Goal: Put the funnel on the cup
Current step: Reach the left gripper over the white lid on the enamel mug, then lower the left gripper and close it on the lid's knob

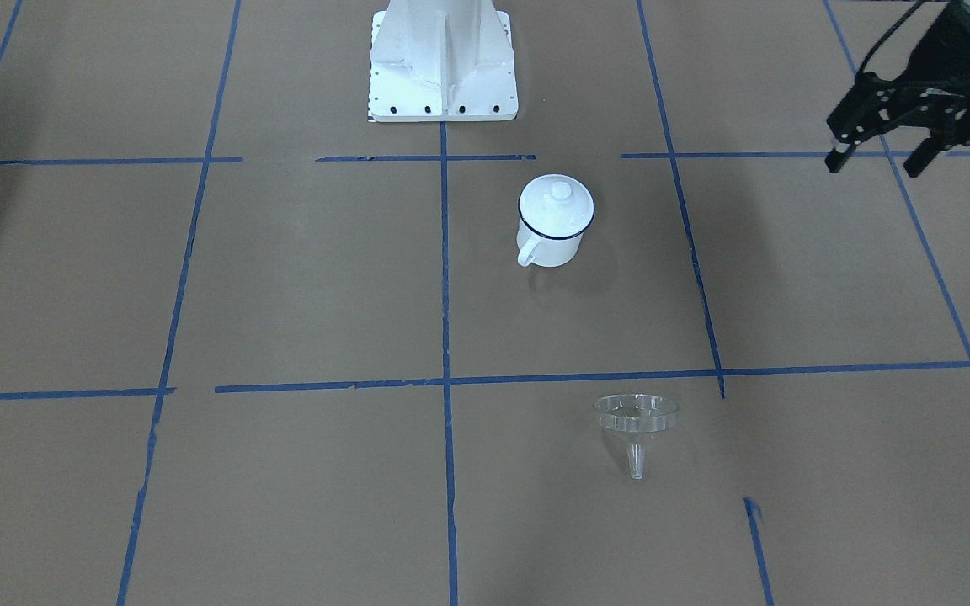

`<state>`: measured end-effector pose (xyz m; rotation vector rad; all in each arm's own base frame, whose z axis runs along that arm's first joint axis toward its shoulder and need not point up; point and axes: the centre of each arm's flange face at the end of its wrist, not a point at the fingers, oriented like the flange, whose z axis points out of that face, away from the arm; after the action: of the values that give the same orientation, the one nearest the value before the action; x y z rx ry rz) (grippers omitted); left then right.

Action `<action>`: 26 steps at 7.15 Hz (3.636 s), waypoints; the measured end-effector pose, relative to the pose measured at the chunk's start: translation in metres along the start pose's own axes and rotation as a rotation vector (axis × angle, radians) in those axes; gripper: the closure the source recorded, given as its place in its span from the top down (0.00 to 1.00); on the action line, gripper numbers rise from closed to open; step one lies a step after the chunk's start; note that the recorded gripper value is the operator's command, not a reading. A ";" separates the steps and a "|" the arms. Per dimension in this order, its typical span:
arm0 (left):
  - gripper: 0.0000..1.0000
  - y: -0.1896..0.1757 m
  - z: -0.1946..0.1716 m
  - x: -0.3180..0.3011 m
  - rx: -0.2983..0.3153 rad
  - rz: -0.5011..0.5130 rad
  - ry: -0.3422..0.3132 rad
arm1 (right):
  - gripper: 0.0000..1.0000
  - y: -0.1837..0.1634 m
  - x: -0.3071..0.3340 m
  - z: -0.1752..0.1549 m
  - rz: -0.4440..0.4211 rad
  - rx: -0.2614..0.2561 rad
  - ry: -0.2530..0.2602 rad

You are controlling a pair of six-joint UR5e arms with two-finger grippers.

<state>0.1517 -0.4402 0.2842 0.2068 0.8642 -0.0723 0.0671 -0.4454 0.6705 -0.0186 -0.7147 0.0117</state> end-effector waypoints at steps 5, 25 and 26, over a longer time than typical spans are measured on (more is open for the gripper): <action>1.00 0.064 0.063 0.201 -0.123 -0.042 -0.067 | 1.00 0.000 0.000 0.000 0.000 0.001 0.000; 0.67 0.088 0.170 0.250 -0.173 -0.065 -0.056 | 1.00 0.000 0.000 0.000 -0.001 0.001 0.000; 0.61 0.090 0.171 0.250 -0.177 -0.063 -0.057 | 1.00 0.000 0.000 0.000 -0.001 0.001 0.000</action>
<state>0.4547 -0.3827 0.2151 0.0117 0.8159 -0.0599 0.0672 -0.4454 0.6700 -0.0176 -0.7147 0.0113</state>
